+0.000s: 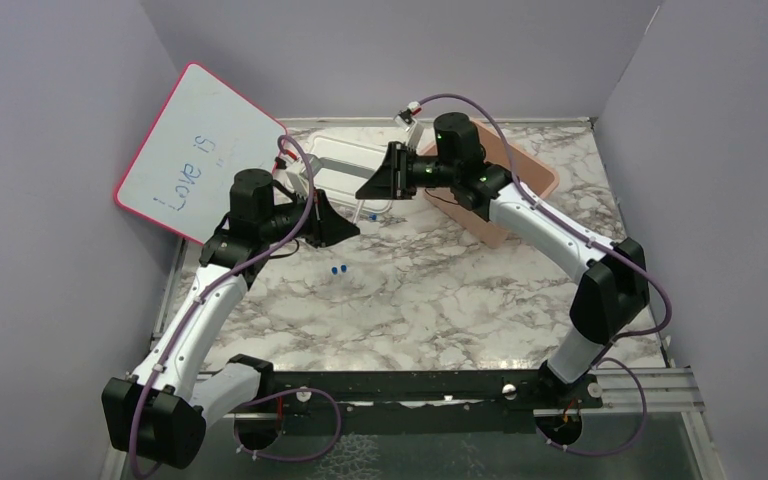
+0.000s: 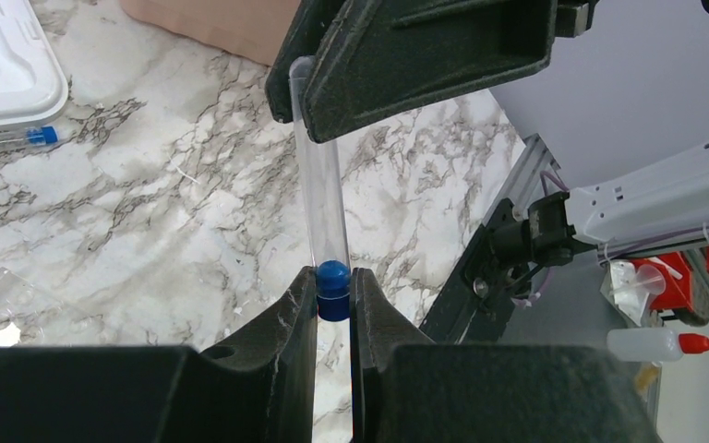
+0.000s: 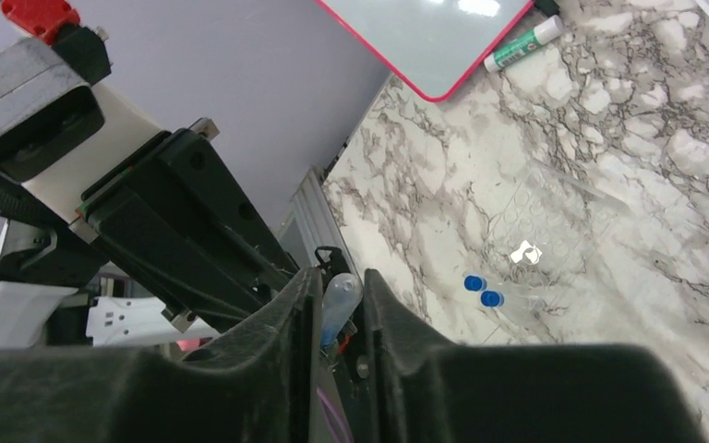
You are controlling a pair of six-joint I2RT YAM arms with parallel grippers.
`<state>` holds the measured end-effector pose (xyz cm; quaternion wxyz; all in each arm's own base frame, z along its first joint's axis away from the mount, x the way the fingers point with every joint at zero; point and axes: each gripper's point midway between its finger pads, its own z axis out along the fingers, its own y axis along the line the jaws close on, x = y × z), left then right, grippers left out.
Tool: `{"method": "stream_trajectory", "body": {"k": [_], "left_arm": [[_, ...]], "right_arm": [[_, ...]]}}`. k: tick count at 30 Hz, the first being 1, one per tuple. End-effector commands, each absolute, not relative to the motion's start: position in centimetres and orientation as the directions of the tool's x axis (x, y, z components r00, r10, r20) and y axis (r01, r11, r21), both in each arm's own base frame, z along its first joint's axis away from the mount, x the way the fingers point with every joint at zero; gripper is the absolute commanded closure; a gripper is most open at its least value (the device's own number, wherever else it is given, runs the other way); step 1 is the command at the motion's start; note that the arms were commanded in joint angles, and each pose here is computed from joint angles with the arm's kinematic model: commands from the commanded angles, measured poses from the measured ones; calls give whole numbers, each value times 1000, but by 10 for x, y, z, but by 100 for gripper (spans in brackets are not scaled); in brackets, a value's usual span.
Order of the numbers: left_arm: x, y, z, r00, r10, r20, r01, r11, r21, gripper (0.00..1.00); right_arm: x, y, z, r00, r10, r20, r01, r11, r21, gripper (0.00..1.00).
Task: Organize the chemistry lab equipment
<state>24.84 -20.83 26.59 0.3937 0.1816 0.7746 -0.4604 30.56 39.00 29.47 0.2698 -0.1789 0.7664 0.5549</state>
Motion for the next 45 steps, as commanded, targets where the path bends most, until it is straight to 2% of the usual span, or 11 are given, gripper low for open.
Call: {"method": "stream_trajectory", "body": {"k": [1, 3, 6, 8, 11, 15, 20, 27, 33, 39, 45], "left_arm": [[243, -211, 289, -565, -75, -822, 706, 472, -529, 97], [242, -211, 292, -566, -84, -820, 702, 473, -533, 92], [246, -211, 301, -569, -130, -812, 680, 480, -554, 66], [247, -212, 312, -571, -185, -800, 664, 469, -583, 53], [256, -209, 329, -557, -321, -766, 609, 470, -640, 39], [268, -203, 338, -550, -505, -664, 515, 420, -747, 32], [278, -190, 330, -501, -601, -622, 440, 442, -782, 26], [280, -191, 331, -497, -669, -552, 416, 375, -829, 28], [283, -196, 337, -461, -691, -557, 425, 378, -822, 30], [287, -196, 338, -417, -729, -543, 411, 382, -828, 44], [288, -195, 337, -404, -740, -538, 408, 381, -830, 54]], "right_arm": [[297, 395, 311, -804, 16, -595, -576, 233, 784, 78], [295, 394, 311, -825, 37, -564, -543, 228, 808, 83], [295, 391, 322, -837, 133, -531, -505, 185, 843, 88], [295, 388, 329, -861, 208, -463, -440, 149, 886, 89], [302, 382, 338, -867, 324, -379, -365, 104, 925, 89], [312, 373, 347, -855, 448, -263, -278, 33, 960, 90], [325, 363, 355, -822, 550, -146, -194, -29, 981, 90], [338, 359, 342, -798, 602, -39, -69, -26, 997, 90], [340, 363, 326, -807, 591, 17, 5, -22, 1000, 90], [338, 367, 316, -821, 570, 45, 38, -24, 999, 90], [337, 367, 310, -824, 565, 41, 45, -7, 999, 91]]}}
